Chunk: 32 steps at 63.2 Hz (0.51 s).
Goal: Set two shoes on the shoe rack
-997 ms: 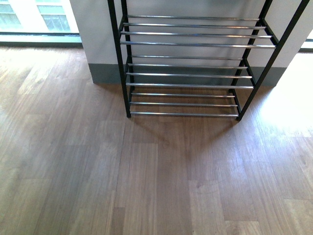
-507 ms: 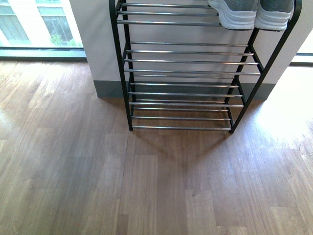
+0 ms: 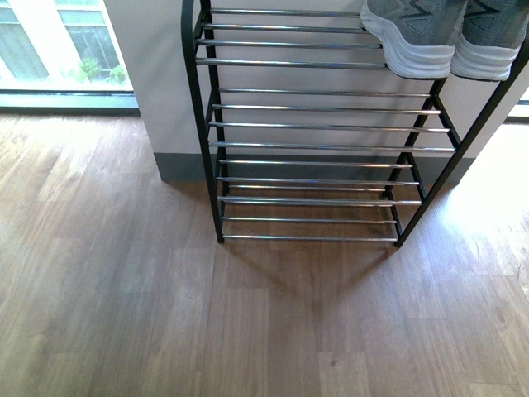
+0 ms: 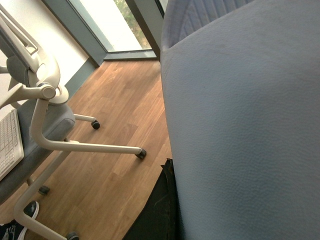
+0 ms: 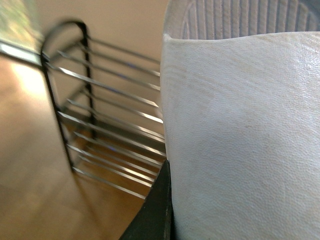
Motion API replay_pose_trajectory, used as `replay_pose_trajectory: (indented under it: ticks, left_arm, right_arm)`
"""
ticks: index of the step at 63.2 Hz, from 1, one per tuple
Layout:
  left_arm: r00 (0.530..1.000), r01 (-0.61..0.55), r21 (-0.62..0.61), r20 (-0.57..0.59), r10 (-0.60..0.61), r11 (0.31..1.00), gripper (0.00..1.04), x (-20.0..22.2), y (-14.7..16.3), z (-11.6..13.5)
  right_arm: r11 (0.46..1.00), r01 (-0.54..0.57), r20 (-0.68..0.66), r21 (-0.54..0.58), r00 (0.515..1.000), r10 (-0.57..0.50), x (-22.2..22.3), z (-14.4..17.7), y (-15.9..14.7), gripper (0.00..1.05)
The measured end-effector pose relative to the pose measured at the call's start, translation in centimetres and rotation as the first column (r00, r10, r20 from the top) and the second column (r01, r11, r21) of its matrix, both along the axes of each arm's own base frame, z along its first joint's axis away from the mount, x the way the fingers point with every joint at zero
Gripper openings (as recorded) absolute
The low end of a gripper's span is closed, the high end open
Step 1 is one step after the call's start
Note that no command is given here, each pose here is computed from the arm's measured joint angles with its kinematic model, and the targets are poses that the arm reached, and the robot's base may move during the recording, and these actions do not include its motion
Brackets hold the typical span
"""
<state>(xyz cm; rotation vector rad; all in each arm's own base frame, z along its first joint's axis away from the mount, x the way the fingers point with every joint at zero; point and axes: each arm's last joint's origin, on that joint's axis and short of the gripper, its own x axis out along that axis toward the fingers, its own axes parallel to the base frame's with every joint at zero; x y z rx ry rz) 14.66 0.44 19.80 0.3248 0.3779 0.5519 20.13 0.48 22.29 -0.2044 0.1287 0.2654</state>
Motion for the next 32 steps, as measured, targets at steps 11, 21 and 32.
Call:
replay_pose_trajectory:
  ticks: [11, 21, 32]
  left_arm:
    - [1.000, -0.002, 0.000, 0.003, 0.002, 1.000, 0.02, 0.0, 0.0, 0.0]
    - [1.000, -0.001, 0.000, 0.003, 0.001, 1.000, 0.02, 0.0, 0.0, 0.0]
    - [1.000, -0.002, 0.000, 0.003, 0.002, 1.000, 0.02, 0.0, 0.0, 0.0]
  right_arm:
    - [0.992, -0.024, -0.038, 0.124, 0.999, 0.029, 1.6, 1.4, 3.4, 0.01]
    - [0.987, -0.061, -0.052, 0.145, 0.996, 0.069, 4.9, 2.9, 8.1, 0.01]
    - [0.983, -0.086, -0.121, 0.160, 0.987, 0.106, 9.4, 2.7, 13.3, 0.01]
